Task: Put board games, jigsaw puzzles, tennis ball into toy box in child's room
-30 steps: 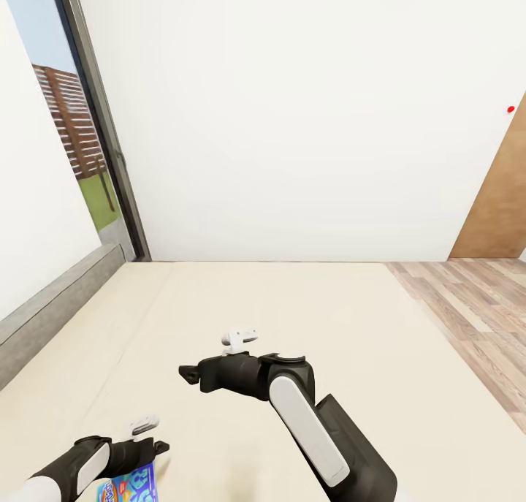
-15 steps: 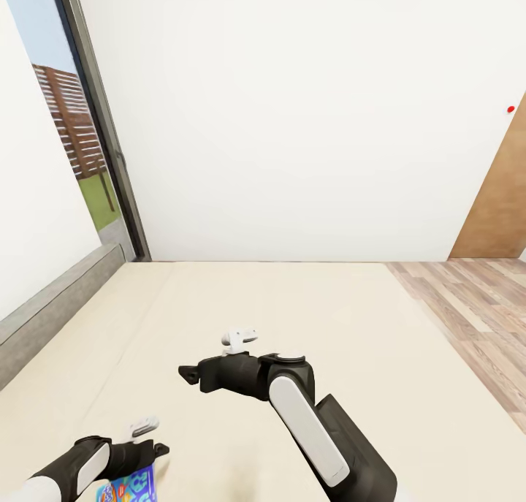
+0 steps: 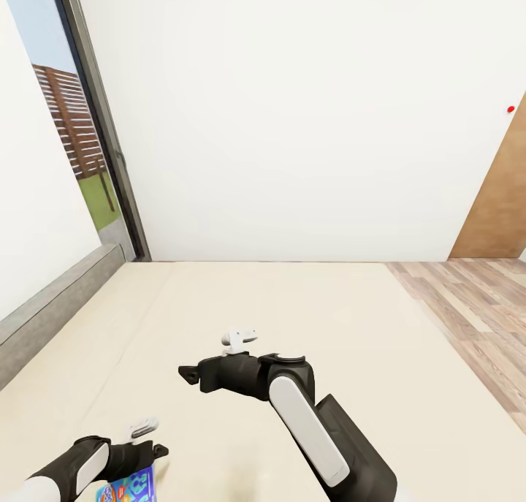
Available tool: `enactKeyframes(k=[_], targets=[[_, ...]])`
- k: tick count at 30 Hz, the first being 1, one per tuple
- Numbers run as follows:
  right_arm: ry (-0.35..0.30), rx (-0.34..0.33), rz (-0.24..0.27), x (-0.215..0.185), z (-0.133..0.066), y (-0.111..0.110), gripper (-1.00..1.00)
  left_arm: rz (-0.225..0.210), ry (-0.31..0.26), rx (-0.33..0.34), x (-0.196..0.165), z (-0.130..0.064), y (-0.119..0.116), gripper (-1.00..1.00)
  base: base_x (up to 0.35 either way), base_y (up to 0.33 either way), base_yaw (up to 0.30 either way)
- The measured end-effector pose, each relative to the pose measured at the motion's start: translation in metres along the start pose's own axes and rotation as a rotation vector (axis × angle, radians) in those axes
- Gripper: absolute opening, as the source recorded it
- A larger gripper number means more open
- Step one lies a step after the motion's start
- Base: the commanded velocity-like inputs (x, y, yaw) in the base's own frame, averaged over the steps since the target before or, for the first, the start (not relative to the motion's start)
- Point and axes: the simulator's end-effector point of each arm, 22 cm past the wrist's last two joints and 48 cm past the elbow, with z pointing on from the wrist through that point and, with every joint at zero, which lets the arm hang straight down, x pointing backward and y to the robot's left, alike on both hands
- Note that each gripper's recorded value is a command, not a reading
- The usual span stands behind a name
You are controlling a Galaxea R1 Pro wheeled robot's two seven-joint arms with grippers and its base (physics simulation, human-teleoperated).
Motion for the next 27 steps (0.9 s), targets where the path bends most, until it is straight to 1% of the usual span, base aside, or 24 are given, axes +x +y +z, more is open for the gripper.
enactKeyframes(k=[27], targets=[[0.0,0.002,0.0,0.0,0.0,-0.0004,1.0,-0.003,0.008,0.0,0.0012,-0.0005,0.0005,1.0,0.0,0.0,0.0]])
